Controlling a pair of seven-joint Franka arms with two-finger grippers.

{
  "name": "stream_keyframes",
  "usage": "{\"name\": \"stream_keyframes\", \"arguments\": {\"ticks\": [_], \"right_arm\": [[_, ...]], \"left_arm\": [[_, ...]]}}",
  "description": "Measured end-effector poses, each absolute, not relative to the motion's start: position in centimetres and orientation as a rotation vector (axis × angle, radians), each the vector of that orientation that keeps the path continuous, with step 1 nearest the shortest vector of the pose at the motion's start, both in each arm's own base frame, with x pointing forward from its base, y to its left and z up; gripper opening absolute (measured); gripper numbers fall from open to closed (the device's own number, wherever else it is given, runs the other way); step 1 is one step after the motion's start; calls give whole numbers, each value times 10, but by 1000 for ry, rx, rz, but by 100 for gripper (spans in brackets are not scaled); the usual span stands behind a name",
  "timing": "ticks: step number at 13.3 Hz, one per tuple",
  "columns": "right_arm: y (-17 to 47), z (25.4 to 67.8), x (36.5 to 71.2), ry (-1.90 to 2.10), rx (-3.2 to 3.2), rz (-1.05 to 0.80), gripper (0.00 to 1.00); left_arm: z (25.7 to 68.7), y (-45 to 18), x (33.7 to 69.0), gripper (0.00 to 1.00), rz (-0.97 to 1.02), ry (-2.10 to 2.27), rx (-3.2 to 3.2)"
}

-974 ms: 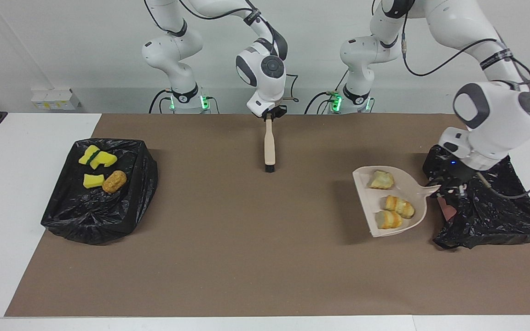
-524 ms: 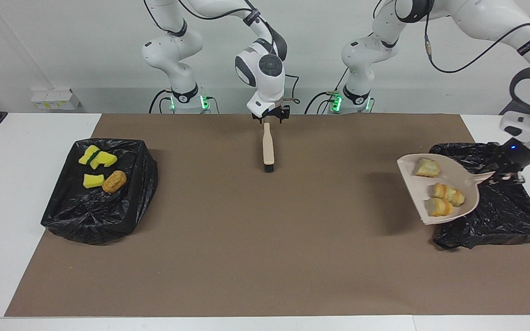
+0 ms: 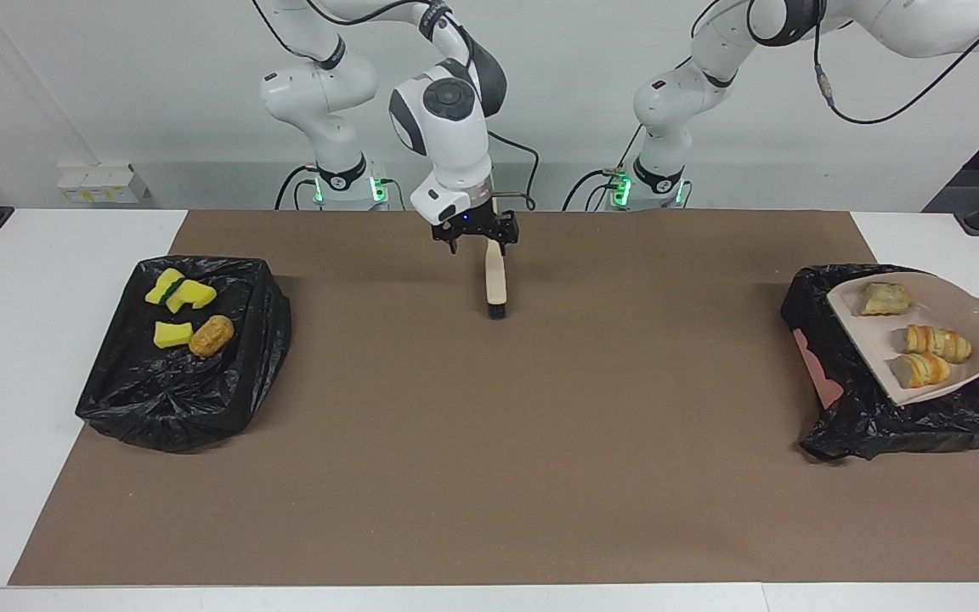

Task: Sweep and dump trash in bin
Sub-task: 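Tip the dustpan with the left gripper while the right gripper drops the brush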

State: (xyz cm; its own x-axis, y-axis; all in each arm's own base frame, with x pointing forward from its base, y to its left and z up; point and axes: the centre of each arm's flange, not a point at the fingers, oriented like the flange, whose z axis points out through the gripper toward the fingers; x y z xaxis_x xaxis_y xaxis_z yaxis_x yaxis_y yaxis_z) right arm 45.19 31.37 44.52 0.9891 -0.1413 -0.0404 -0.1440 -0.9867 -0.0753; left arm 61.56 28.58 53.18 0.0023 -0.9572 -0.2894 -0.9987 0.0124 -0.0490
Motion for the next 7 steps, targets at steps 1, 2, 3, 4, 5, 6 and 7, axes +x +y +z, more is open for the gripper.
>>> {"name": "stream_keyframes", "arguments": {"ticks": [1,2,3,4,5,6,7], "right_arm": [[306,457,461,223,-3069,12,100],[297,470,472,233,-3071,-23,100],[285,484,484,227,-3066,-49,100],[268,499,497,209,-3059,-78,100],[251,512,509,187,-3054,-104,100],[236,523,518,165,-3051,-127,100],[222,533,526,149,-3050,-145,100]], "left_arm": [[534,286,618,31,316,2027,-1991],[534,286,619,31,369,2002,-1951],[532,284,622,31,437,1972,-1906],[529,275,624,31,523,1912,-1866],[525,263,624,31,583,1845,-1853],[522,248,622,31,636,1793,-1827],[521,234,619,31,689,1760,-1779]]}}
